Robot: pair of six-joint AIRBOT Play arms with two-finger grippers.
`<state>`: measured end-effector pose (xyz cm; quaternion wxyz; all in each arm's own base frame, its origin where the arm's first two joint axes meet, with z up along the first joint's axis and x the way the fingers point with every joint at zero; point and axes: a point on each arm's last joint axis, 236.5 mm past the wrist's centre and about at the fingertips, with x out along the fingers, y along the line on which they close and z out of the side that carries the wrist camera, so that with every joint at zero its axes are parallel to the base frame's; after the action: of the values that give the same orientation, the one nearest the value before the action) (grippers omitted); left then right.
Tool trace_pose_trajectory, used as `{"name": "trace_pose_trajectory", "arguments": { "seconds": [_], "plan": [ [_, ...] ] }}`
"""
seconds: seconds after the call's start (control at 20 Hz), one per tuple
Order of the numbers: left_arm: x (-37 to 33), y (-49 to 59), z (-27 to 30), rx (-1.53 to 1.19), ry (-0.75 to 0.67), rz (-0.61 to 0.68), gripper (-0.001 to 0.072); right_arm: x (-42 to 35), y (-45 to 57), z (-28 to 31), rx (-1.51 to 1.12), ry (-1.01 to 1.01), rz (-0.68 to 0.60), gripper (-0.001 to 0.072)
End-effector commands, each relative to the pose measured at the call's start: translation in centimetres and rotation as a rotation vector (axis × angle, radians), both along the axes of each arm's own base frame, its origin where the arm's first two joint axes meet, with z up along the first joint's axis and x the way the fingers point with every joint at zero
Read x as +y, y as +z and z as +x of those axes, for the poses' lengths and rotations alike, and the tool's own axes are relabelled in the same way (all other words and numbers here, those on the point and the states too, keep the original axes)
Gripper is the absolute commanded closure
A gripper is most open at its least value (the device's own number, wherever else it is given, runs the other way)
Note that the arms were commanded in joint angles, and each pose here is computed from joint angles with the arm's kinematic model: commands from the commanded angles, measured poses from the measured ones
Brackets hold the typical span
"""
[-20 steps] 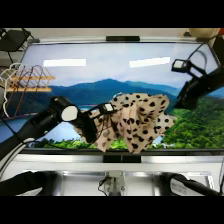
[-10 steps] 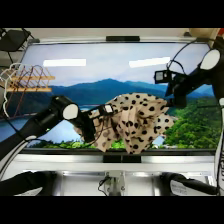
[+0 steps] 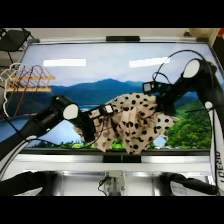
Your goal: Fold the shirts.
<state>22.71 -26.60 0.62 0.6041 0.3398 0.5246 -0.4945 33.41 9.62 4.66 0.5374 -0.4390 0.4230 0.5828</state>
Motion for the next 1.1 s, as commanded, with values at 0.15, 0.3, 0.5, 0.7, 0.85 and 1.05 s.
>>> {"name": "trace_pose_trajectory", "arguments": {
  "seconds": [0.15, 0.3, 0.5, 0.7, 0.85, 1.05],
  "plan": [
    [1.0, -0.3, 1.8, -0.027, 0.032, 0.008, 0.0297, 1.0, 0.1, -2.1, 0.081, -0.035, 0.005, 0.0656],
    [4.7, -0.1, 4.8, -0.105, 0.111, 0.091, 0.0006, 1.0, 1.6, -3.2, 0.084, -0.068, 0.007, 0.0657],
    [10.7, 2.9, 8.4, -0.213, 0.284, 0.113, 0.0006, 0.9, 4.2, -3.9, 0.037, -0.18, 0.019, 0.0658],
    [16.0, 7.8, 10.5, -0.299, 0.498, 0.03, 0.0012, 0.8, 6.5, -4.7, -0.006, -0.293, 0.036, 0.0659],
    [18.0, 9.1, 11.0, -0.239, 0.773, -0.094, 0.0026, -0.1, 7.5, -4.7, -0.019, -0.471, 0.02, 0.0659],
    [11.9, 7.1, 10.3, 0.022, 0.924, -0.355, 0.02, -0.8, 8.3, -4.9, -0.016, -0.641, 0.013, 0.0659]
  ]
}}
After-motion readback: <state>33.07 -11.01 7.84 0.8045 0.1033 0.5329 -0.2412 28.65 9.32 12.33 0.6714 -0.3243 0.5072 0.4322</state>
